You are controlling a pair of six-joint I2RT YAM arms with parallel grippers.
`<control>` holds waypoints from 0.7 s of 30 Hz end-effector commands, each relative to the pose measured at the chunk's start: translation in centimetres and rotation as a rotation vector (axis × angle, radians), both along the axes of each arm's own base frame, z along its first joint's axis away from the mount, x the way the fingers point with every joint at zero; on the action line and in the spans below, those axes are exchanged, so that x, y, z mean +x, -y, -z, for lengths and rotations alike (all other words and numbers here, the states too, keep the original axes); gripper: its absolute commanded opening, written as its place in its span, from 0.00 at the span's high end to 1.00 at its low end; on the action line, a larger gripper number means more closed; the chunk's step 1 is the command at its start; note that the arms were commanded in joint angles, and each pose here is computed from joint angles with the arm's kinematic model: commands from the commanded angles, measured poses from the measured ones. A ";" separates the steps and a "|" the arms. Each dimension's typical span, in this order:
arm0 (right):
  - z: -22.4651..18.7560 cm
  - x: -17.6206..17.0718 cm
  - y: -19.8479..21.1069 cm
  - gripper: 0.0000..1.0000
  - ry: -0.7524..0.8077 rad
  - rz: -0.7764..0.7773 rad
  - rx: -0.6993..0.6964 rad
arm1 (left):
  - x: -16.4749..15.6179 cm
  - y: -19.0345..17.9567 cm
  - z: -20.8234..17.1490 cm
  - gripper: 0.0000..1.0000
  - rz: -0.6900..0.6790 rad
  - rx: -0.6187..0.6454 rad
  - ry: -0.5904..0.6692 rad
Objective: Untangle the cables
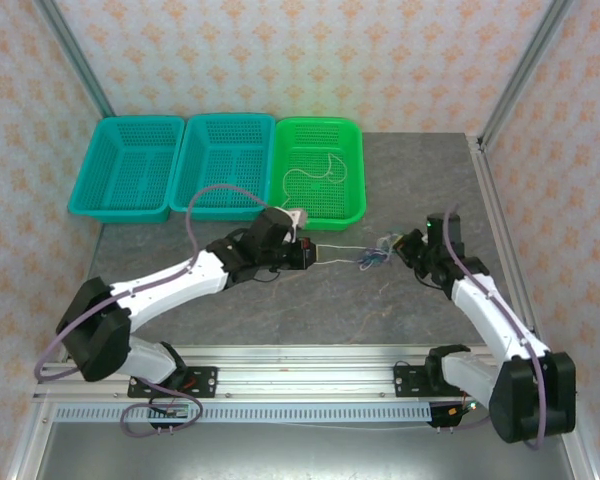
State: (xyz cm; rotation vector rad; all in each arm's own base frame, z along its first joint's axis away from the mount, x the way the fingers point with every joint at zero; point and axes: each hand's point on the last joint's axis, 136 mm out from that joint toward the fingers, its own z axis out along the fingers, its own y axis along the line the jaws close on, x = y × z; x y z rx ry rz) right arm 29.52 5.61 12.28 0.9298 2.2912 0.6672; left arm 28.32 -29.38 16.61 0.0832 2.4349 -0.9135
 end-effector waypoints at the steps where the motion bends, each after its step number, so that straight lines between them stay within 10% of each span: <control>1: 1.2 -1.9 6.6 1.00 -0.063 0.240 -0.202 | 0.4 -4.8 0.5 1.00 -0.145 0.086 0.002; 9: 0.4 -3.1 11.1 0.99 -0.116 0.353 -0.370 | 0.5 -10.5 0.0 1.00 -0.268 0.054 -0.011; 21: 5.6 -0.7 1.6 1.00 -0.128 0.055 0.109 | -0.2 -9.0 0.7 1.00 -0.221 -0.049 -0.055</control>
